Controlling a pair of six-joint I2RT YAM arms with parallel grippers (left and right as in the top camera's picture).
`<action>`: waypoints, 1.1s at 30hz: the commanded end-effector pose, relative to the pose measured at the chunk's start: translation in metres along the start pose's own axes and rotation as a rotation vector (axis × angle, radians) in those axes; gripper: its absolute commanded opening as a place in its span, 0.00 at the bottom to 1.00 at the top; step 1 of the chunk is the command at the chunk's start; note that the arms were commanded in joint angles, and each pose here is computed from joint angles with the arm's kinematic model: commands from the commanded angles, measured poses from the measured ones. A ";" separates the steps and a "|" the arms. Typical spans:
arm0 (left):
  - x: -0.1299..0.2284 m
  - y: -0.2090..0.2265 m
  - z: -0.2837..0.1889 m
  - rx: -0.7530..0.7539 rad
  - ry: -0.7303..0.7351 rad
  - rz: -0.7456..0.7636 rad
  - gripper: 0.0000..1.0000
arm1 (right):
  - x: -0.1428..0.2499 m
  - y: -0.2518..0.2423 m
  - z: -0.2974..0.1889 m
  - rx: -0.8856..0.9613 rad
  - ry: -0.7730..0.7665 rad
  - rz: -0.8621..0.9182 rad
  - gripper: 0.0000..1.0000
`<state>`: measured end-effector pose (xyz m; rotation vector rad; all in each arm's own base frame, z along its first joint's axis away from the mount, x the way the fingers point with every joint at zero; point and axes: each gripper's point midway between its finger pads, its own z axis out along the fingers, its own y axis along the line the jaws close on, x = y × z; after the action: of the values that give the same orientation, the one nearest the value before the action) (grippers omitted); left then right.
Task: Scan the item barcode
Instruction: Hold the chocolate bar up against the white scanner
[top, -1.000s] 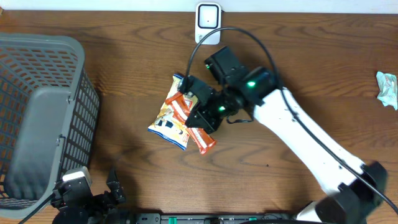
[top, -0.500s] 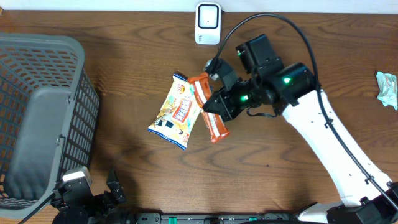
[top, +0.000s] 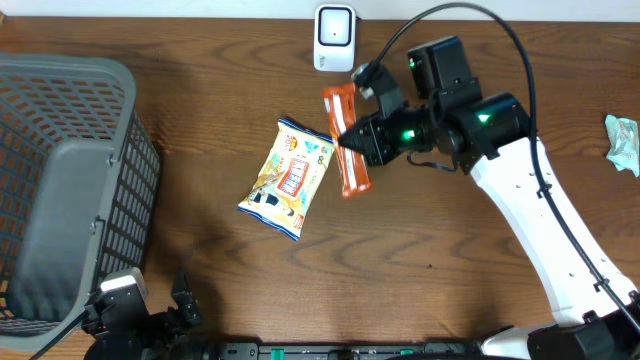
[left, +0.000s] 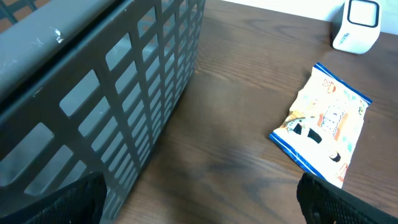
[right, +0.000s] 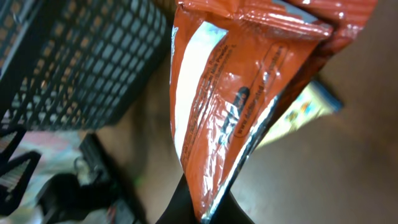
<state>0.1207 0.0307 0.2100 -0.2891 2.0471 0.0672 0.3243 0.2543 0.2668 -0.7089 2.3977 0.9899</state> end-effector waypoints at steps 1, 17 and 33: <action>-0.002 0.001 -0.001 -0.004 -0.009 -0.013 0.98 | -0.021 -0.014 -0.005 0.091 -0.076 -0.133 0.01; -0.002 0.001 -0.001 -0.004 -0.009 -0.013 0.98 | -0.173 -0.184 0.029 0.950 -0.634 -0.393 0.01; -0.002 0.001 -0.001 -0.004 -0.009 -0.013 0.98 | -0.247 -0.243 0.074 1.239 -0.796 -0.559 0.01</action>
<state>0.1208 0.0307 0.2099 -0.2891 2.0482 0.0675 0.6771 0.2373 0.2128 -0.3873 1.5072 -0.3756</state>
